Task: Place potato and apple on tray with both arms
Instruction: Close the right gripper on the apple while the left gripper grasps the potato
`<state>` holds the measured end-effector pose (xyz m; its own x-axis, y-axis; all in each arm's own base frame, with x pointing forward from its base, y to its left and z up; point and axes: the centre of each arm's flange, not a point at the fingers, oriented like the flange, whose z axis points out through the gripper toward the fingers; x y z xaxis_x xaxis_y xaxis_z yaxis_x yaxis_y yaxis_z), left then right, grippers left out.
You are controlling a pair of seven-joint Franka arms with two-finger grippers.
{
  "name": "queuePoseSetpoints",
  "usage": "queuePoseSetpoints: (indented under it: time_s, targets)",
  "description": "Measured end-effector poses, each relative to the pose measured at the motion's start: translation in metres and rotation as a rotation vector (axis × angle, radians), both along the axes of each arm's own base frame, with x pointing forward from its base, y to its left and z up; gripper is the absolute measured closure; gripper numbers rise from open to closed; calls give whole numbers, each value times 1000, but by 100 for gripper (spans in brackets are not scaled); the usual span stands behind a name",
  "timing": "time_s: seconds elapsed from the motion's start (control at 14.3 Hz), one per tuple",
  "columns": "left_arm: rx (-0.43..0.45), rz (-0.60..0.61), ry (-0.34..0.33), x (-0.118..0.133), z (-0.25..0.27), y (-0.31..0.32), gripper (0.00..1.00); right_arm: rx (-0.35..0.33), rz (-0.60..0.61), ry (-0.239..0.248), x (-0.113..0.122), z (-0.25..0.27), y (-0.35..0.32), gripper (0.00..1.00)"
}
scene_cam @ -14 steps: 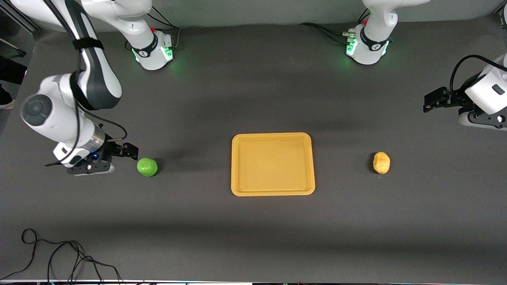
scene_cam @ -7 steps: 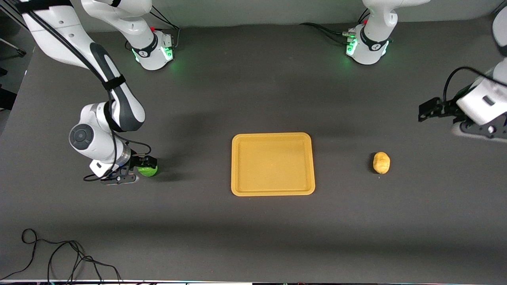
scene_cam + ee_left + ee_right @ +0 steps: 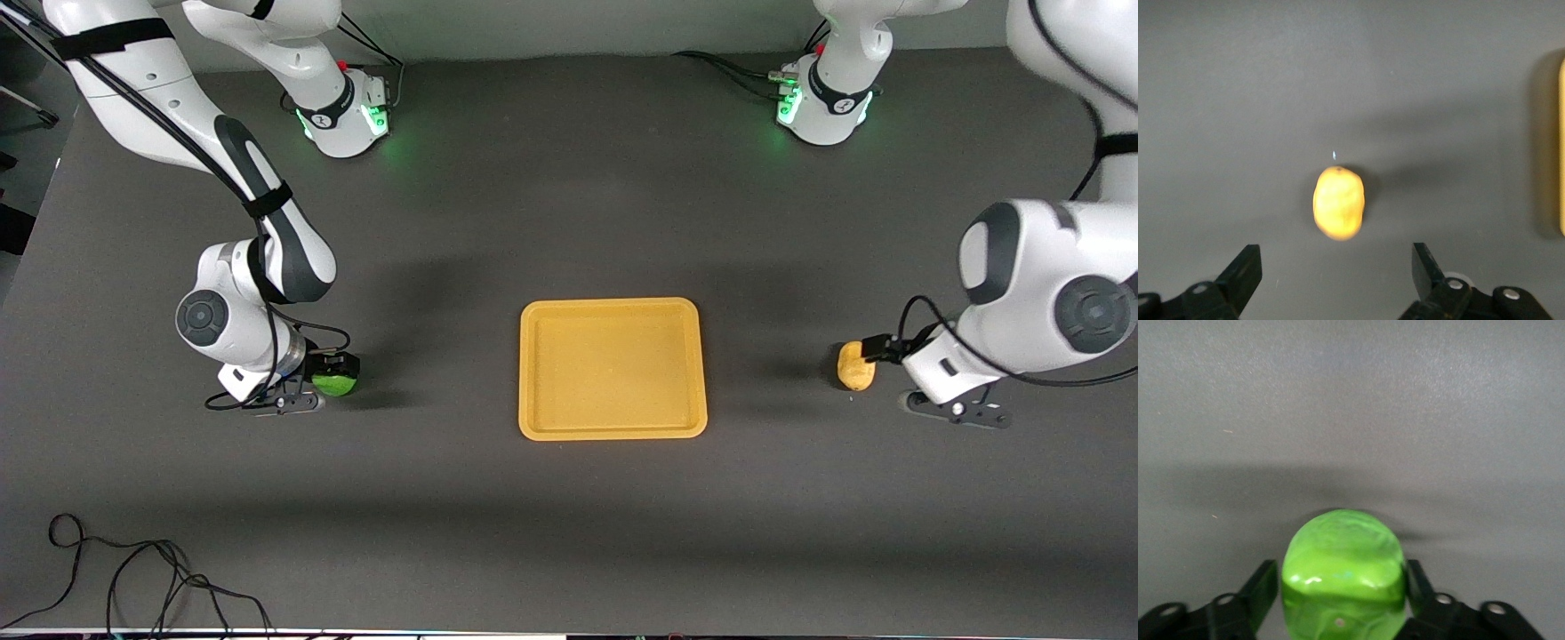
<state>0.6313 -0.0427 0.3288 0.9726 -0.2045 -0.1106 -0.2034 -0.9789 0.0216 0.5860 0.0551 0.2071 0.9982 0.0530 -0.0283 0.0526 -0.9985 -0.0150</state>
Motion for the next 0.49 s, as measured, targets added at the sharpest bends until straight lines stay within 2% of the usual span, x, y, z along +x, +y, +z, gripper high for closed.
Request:
queuePoseSetpoints:
  time_s: [0.07, 0.14, 0.49]
  targets:
    - [-3, 3, -12, -2, -26, 0, 0, 1, 2, -8, 2, 5, 1, 30]
    - [-6, 6, -19, -6, -49, 0, 0, 3, 7, -11, 5, 12, 5, 30]
    - [27, -26, 0, -23, -108, 0, 0, -9, 50, 76, 20, 88, 33, 30]
